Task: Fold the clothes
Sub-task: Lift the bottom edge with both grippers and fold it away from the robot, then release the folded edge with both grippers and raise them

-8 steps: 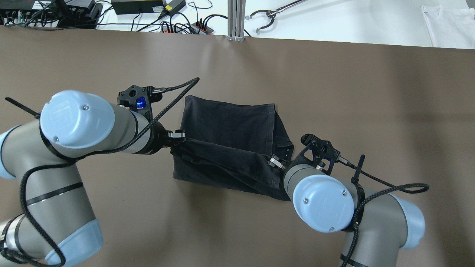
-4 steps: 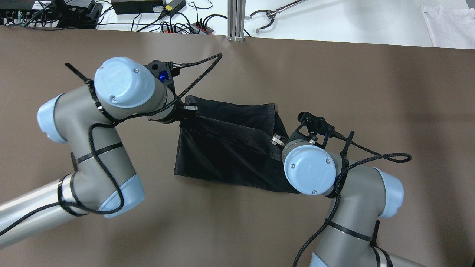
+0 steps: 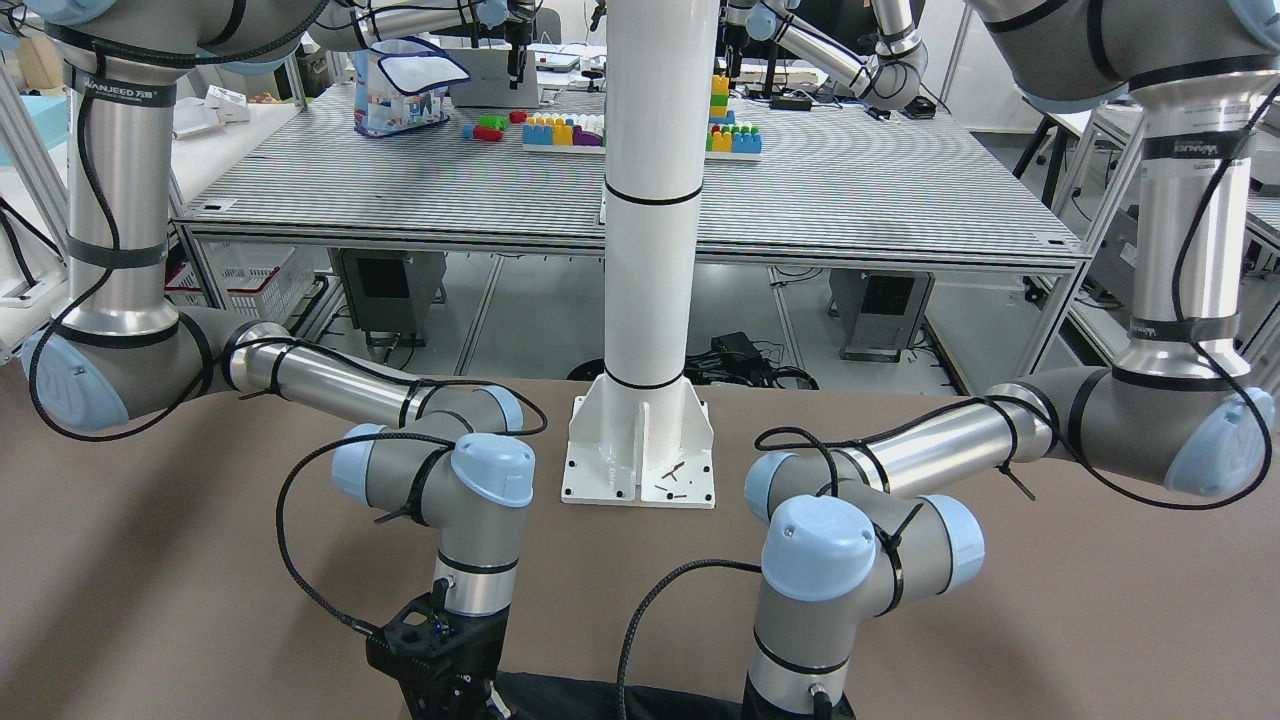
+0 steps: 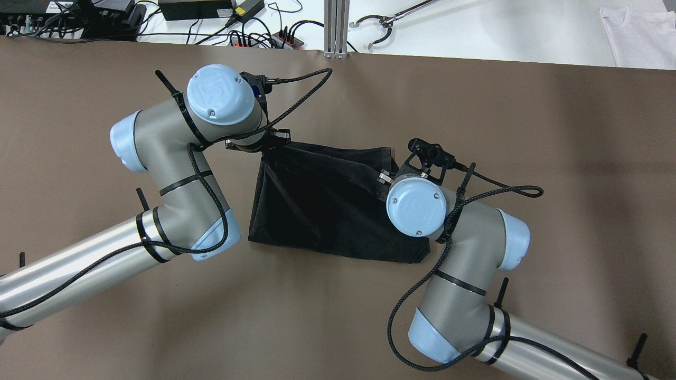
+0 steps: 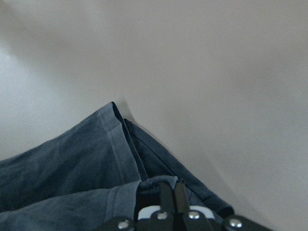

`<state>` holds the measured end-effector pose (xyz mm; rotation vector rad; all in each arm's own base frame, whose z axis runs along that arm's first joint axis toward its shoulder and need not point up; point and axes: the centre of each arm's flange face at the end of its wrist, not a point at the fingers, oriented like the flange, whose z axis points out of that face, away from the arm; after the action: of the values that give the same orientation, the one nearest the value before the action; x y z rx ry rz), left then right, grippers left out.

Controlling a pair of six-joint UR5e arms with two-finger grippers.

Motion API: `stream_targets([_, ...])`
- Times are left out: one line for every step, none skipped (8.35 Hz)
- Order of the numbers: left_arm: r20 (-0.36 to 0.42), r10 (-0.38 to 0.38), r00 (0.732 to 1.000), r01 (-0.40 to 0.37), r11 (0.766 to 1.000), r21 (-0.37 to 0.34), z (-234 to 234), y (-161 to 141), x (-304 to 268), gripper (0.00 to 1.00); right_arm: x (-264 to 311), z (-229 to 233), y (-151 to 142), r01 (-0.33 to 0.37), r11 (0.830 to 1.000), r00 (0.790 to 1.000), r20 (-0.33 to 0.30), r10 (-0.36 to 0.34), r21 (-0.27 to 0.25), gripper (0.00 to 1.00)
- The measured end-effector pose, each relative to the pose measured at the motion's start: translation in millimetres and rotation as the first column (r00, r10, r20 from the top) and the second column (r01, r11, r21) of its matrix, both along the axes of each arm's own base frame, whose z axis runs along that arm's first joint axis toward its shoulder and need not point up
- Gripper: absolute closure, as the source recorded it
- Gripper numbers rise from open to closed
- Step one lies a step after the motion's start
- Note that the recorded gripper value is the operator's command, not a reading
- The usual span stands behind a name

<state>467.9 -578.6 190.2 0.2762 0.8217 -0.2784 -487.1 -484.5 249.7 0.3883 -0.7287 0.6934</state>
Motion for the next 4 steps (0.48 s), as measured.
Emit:
stream_targets([0.004,0.0,1.0,0.0,1.0,0.012,9.9,-11.7,2.6,1.0,-10.6,2.9,-16.2,-0.002,1.0,1.0,-0.002,0.002,0.002,1.0])
stream_targets([0.011,0.002,1.0,-0.002,1.0,0.019,16.8,-19.3,2.7,1.0,-20.3,6.0,-30.0,-0.002,1.0,1.0,-0.006,0.002,0.003,1.0])
stream_targets([0.028,0.005,1.0,-0.006,1.0,0.016,27.9,-26.6,5.0,0.47,-28.2,12.2,-43.1,0.007,1.0,1.0,-0.018,-0.007,0.014,0.67])
stream_targets([0.044,0.011,0.999,-0.011,1.0,0.017,39.1,-34.8,7.8,0.0,-32.0,25.3,-58.4,0.026,0.999,0.999,-0.041,-0.025,0.028,0.19])
